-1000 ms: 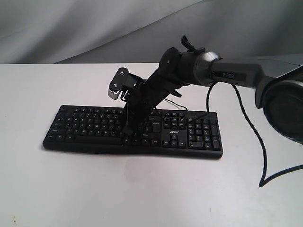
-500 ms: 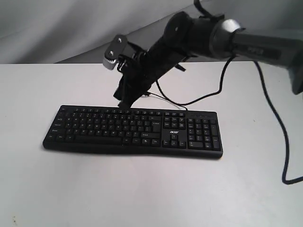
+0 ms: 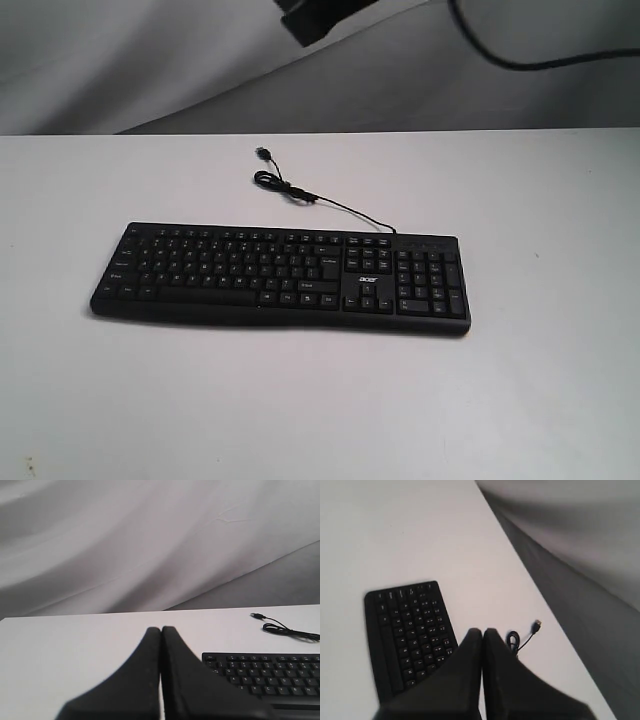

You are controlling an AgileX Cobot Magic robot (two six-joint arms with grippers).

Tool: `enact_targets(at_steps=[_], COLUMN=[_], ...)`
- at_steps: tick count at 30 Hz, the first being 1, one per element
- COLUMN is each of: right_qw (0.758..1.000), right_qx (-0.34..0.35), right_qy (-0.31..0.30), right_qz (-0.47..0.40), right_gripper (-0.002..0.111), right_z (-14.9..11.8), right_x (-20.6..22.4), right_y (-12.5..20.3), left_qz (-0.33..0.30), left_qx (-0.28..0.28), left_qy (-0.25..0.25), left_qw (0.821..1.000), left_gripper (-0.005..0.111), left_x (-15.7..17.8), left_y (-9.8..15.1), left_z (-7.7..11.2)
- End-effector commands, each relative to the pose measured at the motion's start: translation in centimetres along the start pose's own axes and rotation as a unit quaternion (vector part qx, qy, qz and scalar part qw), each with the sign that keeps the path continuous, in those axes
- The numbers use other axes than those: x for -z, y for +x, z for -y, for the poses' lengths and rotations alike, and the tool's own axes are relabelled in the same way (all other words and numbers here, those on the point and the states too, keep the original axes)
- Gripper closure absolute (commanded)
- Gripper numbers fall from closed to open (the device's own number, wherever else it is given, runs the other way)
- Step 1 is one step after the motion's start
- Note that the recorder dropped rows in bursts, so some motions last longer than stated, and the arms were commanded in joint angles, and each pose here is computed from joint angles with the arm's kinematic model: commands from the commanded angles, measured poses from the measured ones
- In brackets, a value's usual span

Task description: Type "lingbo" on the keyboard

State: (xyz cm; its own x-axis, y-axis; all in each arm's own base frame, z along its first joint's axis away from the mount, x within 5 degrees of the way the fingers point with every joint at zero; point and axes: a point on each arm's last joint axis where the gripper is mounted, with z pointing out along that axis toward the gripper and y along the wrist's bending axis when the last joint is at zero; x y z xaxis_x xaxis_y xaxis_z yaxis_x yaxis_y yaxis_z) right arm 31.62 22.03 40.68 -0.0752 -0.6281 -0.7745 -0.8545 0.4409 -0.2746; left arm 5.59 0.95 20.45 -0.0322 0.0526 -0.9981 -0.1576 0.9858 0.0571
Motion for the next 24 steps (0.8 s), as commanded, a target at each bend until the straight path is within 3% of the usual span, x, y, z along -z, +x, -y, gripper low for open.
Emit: enact_targets(at_steps=[1,6,11,15,16,18,21,24], right_qw=[0.997,0.981,0.934,0.867,0.846,0.812,0.805,0.828], right_qx=[-0.008,-0.022,-0.042,-0.040,-0.118,-0.182,-0.172,-0.142], right_qy=[0.051,0.141,0.259,0.359,0.347,0.342,0.354,0.357], right_qz=[0.050,0.133,0.241,0.344,0.388,0.437,0.444,0.408], right_gripper=[0.108,0.108,0.108,0.108,0.108,0.108,0.108,0.108], right_z=[-1.8,-4.4,-6.5,-8.6,-9.3,-10.3,-12.1,-13.3], right_x=[6.4,11.7,15.4,19.5,21.5,24.3,25.3,23.8], right_y=[0.2,2.9,6.9,10.0,10.6,11.6,14.1,16.5], left_qz=[0.004,0.004,0.004,0.004,0.004,0.004,0.004,0.004], left_qx=[0.001,0.001,0.001,0.001,0.001,0.001,0.001,0.001], left_qy=[0.004,0.004,0.004,0.004,0.004,0.004,0.004,0.004], left_qw=[1.000,1.000,1.000,1.000,1.000,1.000,1.000,1.000], left_gripper=[0.106,0.106,0.106,0.106,0.106,0.106,0.106,0.106], left_x=[0.0,0.0,0.0,0.0,0.0,0.0,0.0,0.0], left_y=[0.1,0.1,0.1,0.1,0.1,0.1,0.1,0.1], left_z=[0.0,0.0,0.0,0.0,0.0,0.0,0.0,0.0])
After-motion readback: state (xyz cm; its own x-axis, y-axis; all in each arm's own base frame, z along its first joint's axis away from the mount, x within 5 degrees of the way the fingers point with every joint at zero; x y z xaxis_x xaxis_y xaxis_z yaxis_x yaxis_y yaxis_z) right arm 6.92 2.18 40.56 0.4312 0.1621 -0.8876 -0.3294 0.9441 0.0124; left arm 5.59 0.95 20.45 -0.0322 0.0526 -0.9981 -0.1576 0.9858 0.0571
